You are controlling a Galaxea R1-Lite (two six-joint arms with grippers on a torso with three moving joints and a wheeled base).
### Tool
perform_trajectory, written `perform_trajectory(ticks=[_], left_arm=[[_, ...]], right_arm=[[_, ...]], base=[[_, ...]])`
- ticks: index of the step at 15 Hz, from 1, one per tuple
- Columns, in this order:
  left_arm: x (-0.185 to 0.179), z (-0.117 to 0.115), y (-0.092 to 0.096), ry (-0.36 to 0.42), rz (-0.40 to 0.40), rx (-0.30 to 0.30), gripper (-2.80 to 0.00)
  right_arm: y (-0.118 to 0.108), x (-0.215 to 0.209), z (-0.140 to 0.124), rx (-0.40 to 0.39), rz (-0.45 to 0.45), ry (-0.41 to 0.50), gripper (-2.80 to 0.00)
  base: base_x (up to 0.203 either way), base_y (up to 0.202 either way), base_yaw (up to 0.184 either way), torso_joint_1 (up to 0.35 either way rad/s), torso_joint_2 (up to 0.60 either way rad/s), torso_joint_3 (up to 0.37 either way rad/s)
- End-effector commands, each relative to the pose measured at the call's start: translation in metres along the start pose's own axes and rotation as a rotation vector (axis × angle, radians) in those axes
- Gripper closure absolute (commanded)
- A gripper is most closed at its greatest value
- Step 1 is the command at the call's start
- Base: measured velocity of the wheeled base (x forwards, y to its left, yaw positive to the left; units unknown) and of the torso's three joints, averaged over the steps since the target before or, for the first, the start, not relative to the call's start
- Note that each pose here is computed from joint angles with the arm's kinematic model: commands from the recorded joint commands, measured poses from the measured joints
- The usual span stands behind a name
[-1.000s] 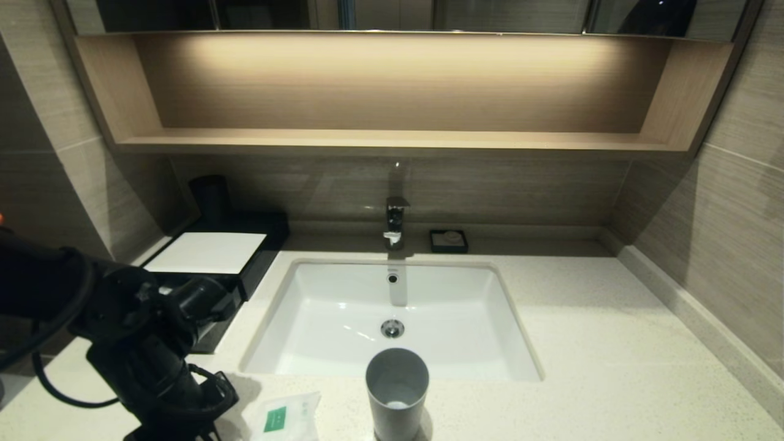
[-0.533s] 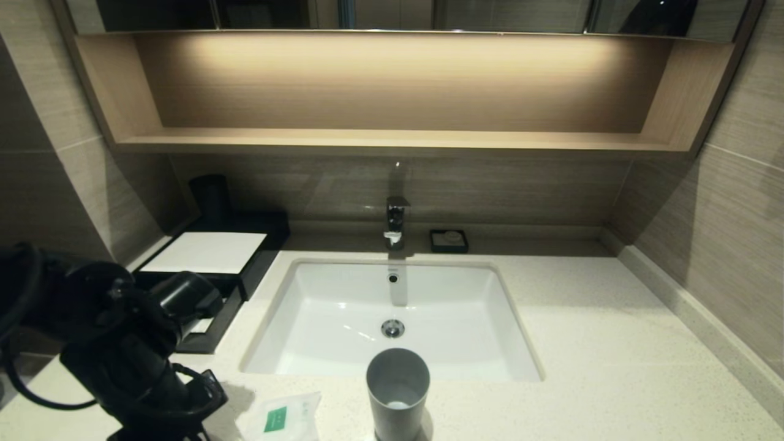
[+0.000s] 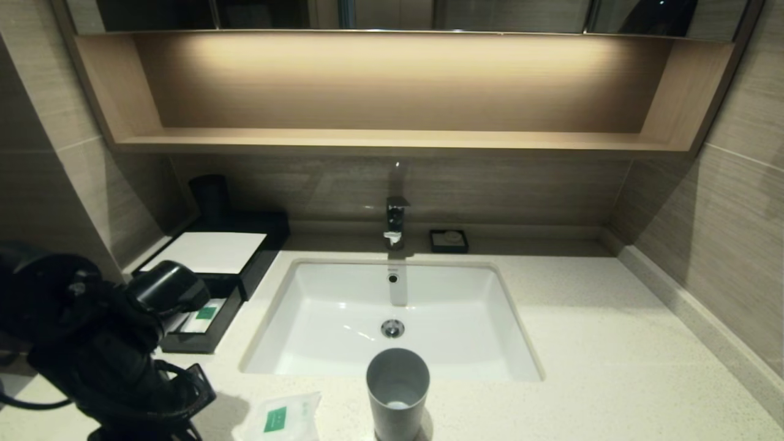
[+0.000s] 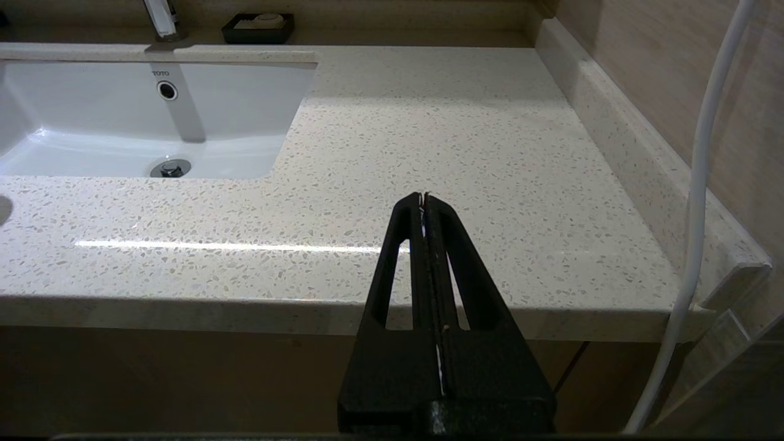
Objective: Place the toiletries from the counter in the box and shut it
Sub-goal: Pick up the bathroom toiletry
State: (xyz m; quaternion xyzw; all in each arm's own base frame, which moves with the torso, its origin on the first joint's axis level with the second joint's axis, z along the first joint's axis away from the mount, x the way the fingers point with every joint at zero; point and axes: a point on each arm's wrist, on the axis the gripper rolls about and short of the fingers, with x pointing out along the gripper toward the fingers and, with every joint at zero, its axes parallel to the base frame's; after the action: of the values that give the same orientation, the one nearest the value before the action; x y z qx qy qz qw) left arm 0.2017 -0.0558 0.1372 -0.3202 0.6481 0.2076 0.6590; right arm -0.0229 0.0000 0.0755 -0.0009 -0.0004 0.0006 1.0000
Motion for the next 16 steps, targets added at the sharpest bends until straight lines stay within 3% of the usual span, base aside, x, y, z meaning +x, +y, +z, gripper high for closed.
perform_trajectory(ticks=[1,6,8,12,14,16], left_arm=[[-0.007,-0.001,0.003,-0.067,0.005,0.016,0.0],[-0.034,-0.01,0.015,-0.197,-0.056,0.118,0.0],[-0.046,-0.014,0.02,-0.228,-0.074,0.204,0.0],[-0.051,-0.013,0.026,-0.353,0.086,0.398,0.0],[-0.053,-0.007,0.027,-0.38,0.121,0.471,0.0],[-0.062,0.003,0.026,-0.413,0.121,0.506,0.0]], right_arm=[[0.0,0.0,0.0,-0.001,0.0,0.002,0.0],[0.0,0.0,0.0,-0.001,0.0,0.002,0.0],[0.0,0.0,0.0,0.0,0.0,0.002,0.0],[0.0,0.0,0.0,-0.001,0.0,0.002,0.0],[0.0,0.0,0.0,-0.001,0.0,0.002,0.0],[0.0,0.0,0.0,0.0,0.0,0.002,0.0]], base=[[0.0,0.0,0.0,0.0,0.0,0.0],[0.0,0.0,0.0,0.0,0.0,0.0],[0.0,0.0,0.0,0.0,0.0,0.0],[0.0,0.0,0.0,0.0,0.0,0.0],[0.0,0.0,0.0,0.0,0.0,0.0],[0.0,0.0,0.0,0.0,0.0,0.0]])
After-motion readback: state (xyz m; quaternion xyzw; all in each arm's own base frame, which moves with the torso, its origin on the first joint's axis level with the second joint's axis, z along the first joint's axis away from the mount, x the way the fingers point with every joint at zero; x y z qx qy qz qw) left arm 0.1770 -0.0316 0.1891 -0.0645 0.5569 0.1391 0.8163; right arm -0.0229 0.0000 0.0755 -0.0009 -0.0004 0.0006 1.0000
